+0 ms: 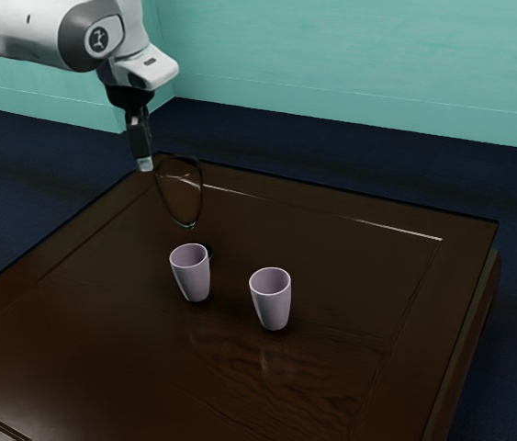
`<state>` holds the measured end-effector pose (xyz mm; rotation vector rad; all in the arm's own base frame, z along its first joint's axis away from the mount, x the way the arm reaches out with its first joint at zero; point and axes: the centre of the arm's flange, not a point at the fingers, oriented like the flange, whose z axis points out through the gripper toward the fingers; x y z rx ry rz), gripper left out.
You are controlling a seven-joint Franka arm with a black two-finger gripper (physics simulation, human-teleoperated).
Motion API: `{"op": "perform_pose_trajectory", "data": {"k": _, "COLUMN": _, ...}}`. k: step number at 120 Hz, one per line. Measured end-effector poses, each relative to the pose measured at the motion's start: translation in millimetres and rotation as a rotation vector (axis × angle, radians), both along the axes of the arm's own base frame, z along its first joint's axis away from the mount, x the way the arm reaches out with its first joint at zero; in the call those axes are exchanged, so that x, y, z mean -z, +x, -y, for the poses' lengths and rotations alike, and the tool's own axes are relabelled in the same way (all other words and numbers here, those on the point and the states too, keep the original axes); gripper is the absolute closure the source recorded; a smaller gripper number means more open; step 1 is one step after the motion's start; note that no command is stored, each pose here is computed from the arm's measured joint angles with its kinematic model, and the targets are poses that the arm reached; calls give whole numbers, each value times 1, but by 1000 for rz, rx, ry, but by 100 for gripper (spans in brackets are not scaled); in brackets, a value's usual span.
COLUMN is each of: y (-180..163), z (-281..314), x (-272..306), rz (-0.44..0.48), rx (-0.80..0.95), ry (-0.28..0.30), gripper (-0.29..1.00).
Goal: Place the right cup onto the left cup
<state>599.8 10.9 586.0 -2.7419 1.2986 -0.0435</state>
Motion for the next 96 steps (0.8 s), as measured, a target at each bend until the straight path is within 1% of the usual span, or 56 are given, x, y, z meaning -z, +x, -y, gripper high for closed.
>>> {"op": "perform_pose_trajectory", "data": {"k": 11, "y": 5, "z": 14, "x": 10, "rz": -12, "rx": 26, "ry": 1, "gripper": 0}}
{"op": "perform_pose_trajectory", "data": {"k": 30, "y": 16, "z": 91, "x": 45, "rz": -47, "rx": 154, "ry": 10, "gripper": 0}}
{"op": "perform_pose_trajectory", "data": {"k": 52, "y": 32, "z": 146, "x": 113, "rz": -96, "rx": 229, "ry": 25, "gripper": 0}}
{"op": "perform_pose_trajectory", "data": {"k": 66, "y": 42, "z": 165, "x": 168, "rz": -125, "rx": 251, "ry": 27, "gripper": 0}}
{"op": "perform_pose_trajectory", "data": {"k": 79, "y": 52, "z": 165, "x": 214, "rz": -141, "rx": 245, "ry": 27, "gripper": 0}}
{"op": "perform_pose_trajectory", "data": {"k": 96, "y": 61, "z": 178, "x": 244, "rz": -114, "rx": 265, "ry": 24, "gripper": 0}}
